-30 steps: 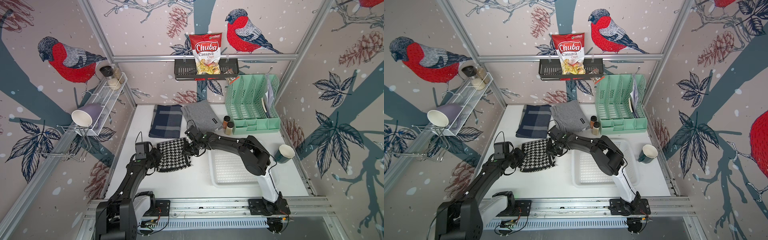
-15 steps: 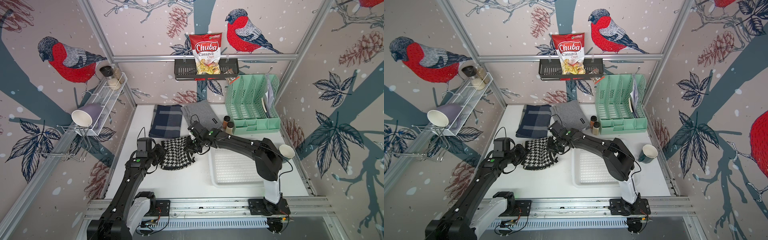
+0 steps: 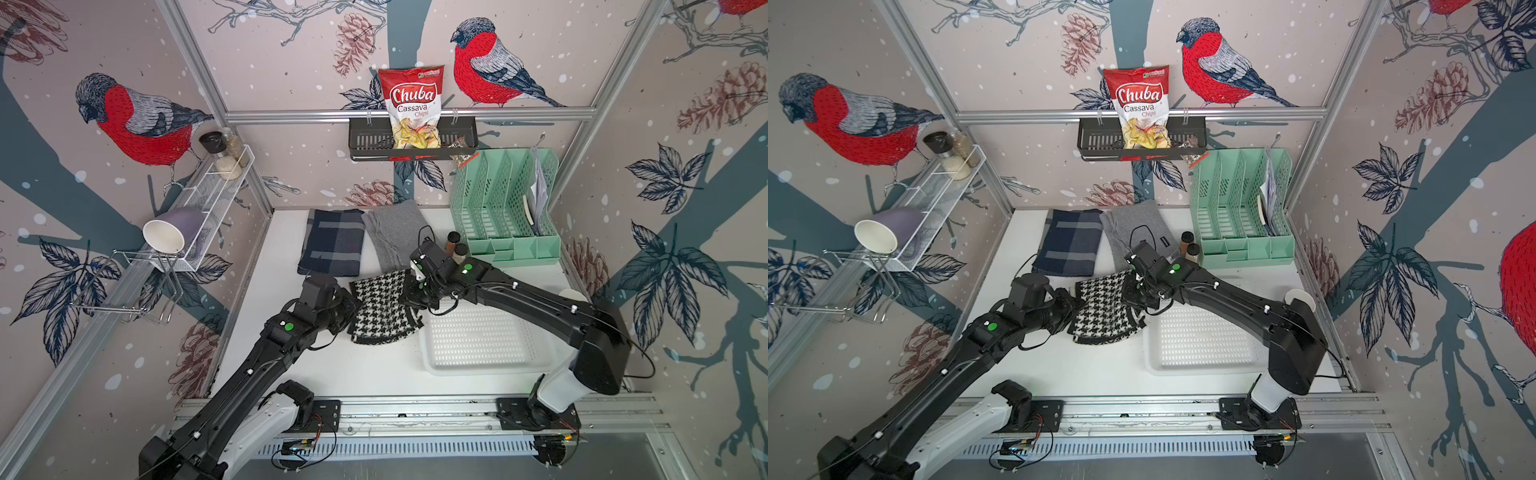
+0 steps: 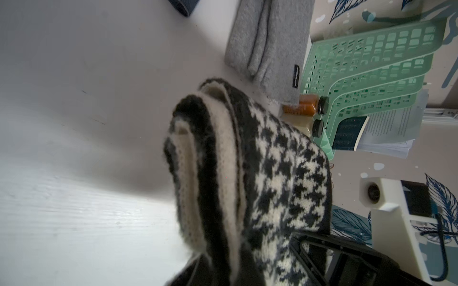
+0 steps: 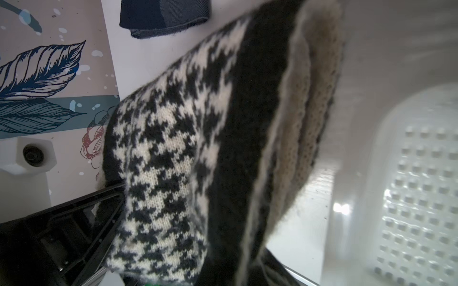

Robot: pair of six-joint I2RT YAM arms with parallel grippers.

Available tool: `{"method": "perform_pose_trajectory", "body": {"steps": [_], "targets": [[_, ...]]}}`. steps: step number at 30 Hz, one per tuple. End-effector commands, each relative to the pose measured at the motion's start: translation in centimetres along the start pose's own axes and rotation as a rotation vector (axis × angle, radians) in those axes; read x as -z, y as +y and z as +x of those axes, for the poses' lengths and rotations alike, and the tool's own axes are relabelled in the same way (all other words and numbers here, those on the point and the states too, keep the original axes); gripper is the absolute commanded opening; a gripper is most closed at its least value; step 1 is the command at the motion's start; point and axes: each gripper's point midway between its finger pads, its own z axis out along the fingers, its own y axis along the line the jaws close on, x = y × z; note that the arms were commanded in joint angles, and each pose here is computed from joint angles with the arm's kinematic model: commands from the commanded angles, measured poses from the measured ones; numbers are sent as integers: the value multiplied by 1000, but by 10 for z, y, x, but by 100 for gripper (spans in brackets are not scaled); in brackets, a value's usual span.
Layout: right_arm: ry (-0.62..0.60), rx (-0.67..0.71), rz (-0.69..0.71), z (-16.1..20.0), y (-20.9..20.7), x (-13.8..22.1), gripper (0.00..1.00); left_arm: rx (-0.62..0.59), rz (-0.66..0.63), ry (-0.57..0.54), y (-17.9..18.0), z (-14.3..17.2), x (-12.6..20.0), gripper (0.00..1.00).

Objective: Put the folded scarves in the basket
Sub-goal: Place the scarf in the basket.

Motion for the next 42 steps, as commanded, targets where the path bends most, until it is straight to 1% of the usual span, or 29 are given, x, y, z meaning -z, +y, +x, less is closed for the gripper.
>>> {"method": "perform_pose_trajectory", "body": {"steps": [1, 6, 11, 12, 13, 14, 17, 23, 29, 37, 42], "targets": [[-45, 4, 84, 1, -30, 22, 0, 30, 59, -22, -34, 10, -5, 0], [-93, -39, 156, 2, -72, 53, 0, -41, 78, 31, -71, 46, -22, 0], [-160, -108, 221, -2, -113, 87, 0, -102, 92, 98, -103, 83, -48, 0], [-172, -118, 235, -2, -121, 92, 0, -112, 95, 107, -108, 89, -52, 0], [-181, -137, 254, -2, -132, 96, 0, -126, 79, 119, -106, 97, -60, 0], [-183, -156, 272, -1, -143, 99, 0, -135, 93, 133, -116, 104, -63, 0], [-205, -211, 315, 1, -173, 107, 0, -167, 79, 170, -122, 123, -79, 0], [-248, -297, 387, 0, -222, 113, 0, -204, 44, 232, -116, 150, -110, 0], [-250, -342, 428, 0, -252, 106, 0, -239, -3, 270, -105, 165, -134, 0], [-226, -389, 468, 11, -283, 88, 0, -288, -97, 276, -81, 172, -162, 0], [-224, -408, 491, 9, -297, 82, 0, -316, -146, 276, -67, 173, -177, 0]]}}
